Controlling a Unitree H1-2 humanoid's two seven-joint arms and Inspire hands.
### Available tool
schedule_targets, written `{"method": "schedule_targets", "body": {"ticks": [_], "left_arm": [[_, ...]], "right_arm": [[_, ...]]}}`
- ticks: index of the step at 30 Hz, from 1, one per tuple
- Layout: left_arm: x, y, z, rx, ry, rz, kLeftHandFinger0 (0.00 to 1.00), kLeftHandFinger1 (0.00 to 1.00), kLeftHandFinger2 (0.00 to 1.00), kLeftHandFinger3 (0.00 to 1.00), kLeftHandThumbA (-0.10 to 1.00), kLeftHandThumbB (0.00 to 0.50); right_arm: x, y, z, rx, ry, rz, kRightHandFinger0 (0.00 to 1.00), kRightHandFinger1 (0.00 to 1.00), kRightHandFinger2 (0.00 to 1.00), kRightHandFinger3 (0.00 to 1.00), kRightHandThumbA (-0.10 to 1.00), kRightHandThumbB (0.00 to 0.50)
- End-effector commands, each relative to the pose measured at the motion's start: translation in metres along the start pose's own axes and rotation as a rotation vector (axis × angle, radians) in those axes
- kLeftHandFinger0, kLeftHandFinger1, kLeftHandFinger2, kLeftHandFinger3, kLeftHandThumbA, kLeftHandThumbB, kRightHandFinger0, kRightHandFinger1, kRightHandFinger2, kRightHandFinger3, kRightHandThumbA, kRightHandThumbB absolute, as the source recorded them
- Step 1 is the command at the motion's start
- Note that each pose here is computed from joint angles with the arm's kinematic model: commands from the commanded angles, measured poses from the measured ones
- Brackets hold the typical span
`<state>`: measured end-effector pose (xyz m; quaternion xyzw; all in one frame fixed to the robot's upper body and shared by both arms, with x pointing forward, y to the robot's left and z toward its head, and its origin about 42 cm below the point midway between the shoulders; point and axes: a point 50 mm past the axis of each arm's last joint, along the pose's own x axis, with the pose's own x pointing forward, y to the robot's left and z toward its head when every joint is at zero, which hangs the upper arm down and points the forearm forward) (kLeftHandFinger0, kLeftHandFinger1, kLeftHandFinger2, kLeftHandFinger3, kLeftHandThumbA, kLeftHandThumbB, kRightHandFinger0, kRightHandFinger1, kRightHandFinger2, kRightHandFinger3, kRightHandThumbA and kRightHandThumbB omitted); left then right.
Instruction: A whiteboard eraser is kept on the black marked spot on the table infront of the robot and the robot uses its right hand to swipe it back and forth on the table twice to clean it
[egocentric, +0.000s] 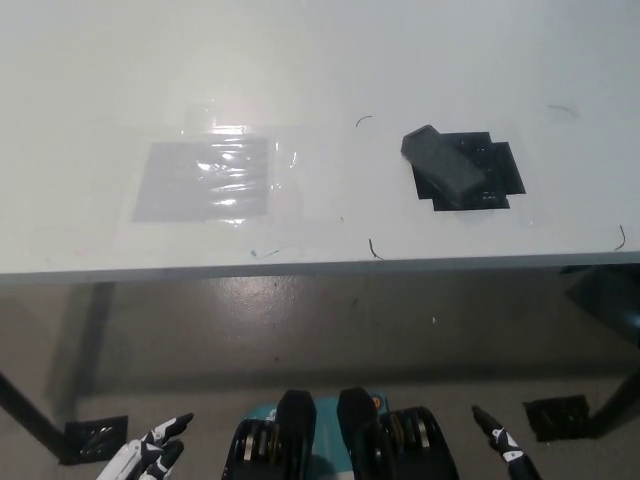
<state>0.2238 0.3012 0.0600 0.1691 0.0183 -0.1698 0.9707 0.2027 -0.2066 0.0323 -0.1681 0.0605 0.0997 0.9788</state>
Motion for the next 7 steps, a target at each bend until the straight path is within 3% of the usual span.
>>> {"method": "schedule_targets", "body": {"ticks": [1,7], "left_arm": [[0.0163,0.0067,0.0205,0.025,-0.182,0.025,1.0,1.0,1.0,1.0,0.94,0.452],[0.0137,0.0044,0.0193,0.025,-0.183,0.031,1.0,1.0,1.0,1.0,0.94,0.435]], "right_arm": [[0.01,-0.0136,0.0196,0.13,-0.315,-0.138,1.0,1.0,1.0,1.0,1.0,0.379],[0.0029,-0.0093,0.0188,0.127,-0.31,-0.123,1.0,1.0,1.0,1.0,1.0,0.385]]}}
